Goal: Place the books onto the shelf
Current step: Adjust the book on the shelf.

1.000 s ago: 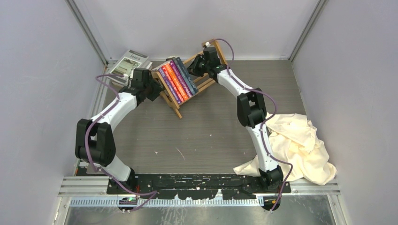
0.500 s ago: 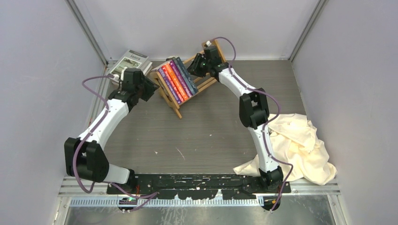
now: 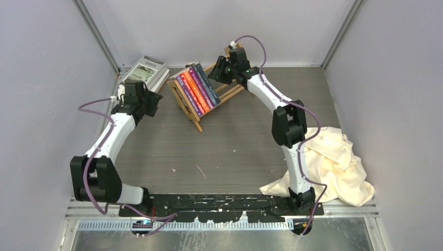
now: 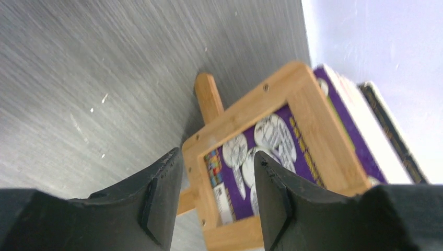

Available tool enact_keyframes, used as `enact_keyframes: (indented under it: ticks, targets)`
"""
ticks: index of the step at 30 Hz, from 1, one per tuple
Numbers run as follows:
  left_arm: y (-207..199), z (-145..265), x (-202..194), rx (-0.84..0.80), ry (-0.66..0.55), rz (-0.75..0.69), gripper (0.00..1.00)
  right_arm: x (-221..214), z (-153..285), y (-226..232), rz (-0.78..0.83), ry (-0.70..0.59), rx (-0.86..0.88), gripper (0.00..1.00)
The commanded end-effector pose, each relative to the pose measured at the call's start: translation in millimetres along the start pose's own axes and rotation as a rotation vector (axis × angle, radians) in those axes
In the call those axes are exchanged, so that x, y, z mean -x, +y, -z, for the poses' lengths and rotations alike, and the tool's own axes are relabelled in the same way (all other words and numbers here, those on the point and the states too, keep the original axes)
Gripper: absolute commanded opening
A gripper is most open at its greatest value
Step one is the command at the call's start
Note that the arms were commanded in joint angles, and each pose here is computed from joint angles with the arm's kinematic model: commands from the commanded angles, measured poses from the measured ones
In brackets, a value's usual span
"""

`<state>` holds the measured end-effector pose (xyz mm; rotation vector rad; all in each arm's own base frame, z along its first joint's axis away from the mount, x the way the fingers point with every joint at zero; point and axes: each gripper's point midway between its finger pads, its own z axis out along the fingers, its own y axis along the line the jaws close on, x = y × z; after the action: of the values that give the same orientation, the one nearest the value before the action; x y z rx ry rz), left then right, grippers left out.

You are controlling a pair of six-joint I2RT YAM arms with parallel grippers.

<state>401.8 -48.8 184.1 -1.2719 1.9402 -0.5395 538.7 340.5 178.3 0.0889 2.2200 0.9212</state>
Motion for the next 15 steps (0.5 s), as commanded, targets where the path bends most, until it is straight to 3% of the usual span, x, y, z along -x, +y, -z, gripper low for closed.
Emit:
enact_keyframes:
  ticks: [1,4,15]
  targets:
    - [-15.2,-23.2,33.0,-0.056,-0.079,0.150,0.54,25.1,42.1,43.1,0.089,-0.086,0.070,0.54]
    - [-12.8,-45.7,53.8,-0.075,-0.109,0.250,0.55,28.7,51.3,43.7,0.111,-0.110,0.063,0.55]
    - [-7.8,-115.3,120.5,-0.149,-0.208,0.358,0.57,36.5,68.5,48.5,0.141,-0.166,0.072,0.58]
